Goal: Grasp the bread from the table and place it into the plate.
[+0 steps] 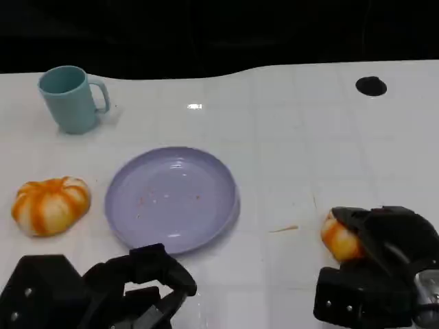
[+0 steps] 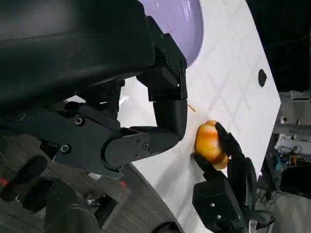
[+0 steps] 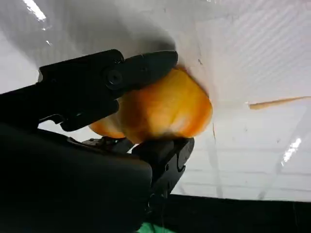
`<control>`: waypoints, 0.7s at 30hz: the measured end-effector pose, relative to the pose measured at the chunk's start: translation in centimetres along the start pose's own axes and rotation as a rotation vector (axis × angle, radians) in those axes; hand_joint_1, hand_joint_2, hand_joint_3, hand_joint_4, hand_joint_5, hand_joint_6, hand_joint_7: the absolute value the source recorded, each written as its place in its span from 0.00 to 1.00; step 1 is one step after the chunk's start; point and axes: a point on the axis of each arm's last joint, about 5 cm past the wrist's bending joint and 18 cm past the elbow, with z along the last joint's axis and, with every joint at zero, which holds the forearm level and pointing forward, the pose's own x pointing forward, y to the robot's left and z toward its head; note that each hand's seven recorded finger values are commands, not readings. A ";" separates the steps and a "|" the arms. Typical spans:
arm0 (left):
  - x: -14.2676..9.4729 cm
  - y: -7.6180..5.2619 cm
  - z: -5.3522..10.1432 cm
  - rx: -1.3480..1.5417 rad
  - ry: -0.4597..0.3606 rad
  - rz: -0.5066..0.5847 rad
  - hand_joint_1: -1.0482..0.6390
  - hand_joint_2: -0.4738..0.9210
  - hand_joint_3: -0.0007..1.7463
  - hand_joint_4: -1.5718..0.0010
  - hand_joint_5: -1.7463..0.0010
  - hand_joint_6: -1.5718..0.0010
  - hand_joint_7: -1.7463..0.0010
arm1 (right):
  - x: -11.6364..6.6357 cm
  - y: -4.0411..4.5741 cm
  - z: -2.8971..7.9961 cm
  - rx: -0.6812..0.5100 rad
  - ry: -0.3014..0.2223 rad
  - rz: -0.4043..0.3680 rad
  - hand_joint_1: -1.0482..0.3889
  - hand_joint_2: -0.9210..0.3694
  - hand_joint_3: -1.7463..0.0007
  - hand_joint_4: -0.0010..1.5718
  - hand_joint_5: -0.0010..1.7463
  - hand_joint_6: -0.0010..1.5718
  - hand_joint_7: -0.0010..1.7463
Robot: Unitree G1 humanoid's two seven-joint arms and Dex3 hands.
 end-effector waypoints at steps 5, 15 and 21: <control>0.0 -0.1 0.0 -0.001 -0.001 -0.002 0.42 0.99 0.32 0.57 0.00 0.60 0.18 | 0.1 0.88 -0.5 0.055 -0.049 -0.146 0.62 0.05 0.89 0.52 0.93 0.75 0.27; 0.0 -0.1 0.1 -0.003 0.002 0.003 0.43 0.99 0.33 0.57 0.00 0.61 0.18 | 0.2 0.97 -0.3 0.130 -0.116 -0.226 0.65 0.36 0.50 0.59 1.00 0.53 0.80; 0.0 -0.1 0.1 -0.004 0.002 0.003 0.43 0.99 0.33 0.57 0.00 0.61 0.18 | 0.3 0.72 0.1 0.143 -0.148 -0.266 0.66 0.34 0.57 0.57 1.00 0.43 0.98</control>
